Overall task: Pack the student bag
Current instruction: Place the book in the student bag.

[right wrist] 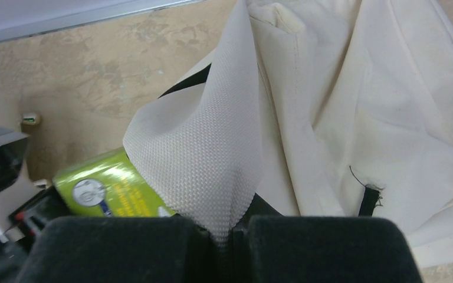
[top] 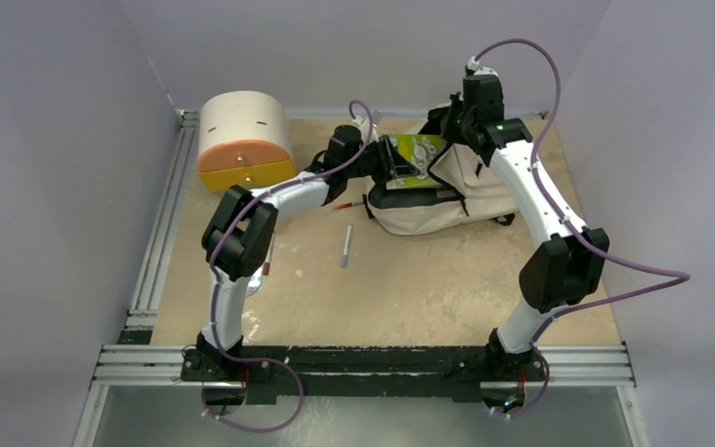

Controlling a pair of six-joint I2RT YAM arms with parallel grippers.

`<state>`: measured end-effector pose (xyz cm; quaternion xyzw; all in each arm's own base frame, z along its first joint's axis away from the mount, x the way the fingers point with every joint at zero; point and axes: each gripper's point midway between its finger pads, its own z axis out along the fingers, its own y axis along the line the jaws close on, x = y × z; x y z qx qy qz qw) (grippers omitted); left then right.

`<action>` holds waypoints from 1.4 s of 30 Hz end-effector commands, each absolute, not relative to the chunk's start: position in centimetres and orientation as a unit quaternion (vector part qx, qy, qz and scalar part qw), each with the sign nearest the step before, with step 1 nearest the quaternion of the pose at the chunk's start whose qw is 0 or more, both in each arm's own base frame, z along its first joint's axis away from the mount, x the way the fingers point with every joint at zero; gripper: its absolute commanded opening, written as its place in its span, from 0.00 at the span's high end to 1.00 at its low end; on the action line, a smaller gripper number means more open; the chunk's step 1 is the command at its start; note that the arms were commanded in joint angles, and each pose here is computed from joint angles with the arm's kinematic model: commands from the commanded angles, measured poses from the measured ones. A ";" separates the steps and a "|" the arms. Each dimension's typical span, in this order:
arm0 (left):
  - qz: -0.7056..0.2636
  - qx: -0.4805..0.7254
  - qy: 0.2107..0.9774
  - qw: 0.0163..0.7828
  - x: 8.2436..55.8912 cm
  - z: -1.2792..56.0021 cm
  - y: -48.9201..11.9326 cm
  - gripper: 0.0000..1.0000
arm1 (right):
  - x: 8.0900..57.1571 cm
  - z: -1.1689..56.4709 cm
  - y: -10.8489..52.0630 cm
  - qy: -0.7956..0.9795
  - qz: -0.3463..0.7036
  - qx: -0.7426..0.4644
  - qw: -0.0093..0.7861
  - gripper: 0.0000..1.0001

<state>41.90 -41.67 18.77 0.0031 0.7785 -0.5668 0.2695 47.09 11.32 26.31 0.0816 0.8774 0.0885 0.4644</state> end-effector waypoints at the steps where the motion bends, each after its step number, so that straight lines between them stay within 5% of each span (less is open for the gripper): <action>1: -0.639 0.054 0.702 0.311 42.9 25.7 -44.1 1.00 | 47.9 34.1 13.0 0.815 0.158 0.073 0.552 1.00; 42: -0.671 0.035 0.699 0.244 46.1 16.4 -55.1 0.99 | 45.3 33.3 15.1 0.802 0.233 0.048 0.548 1.00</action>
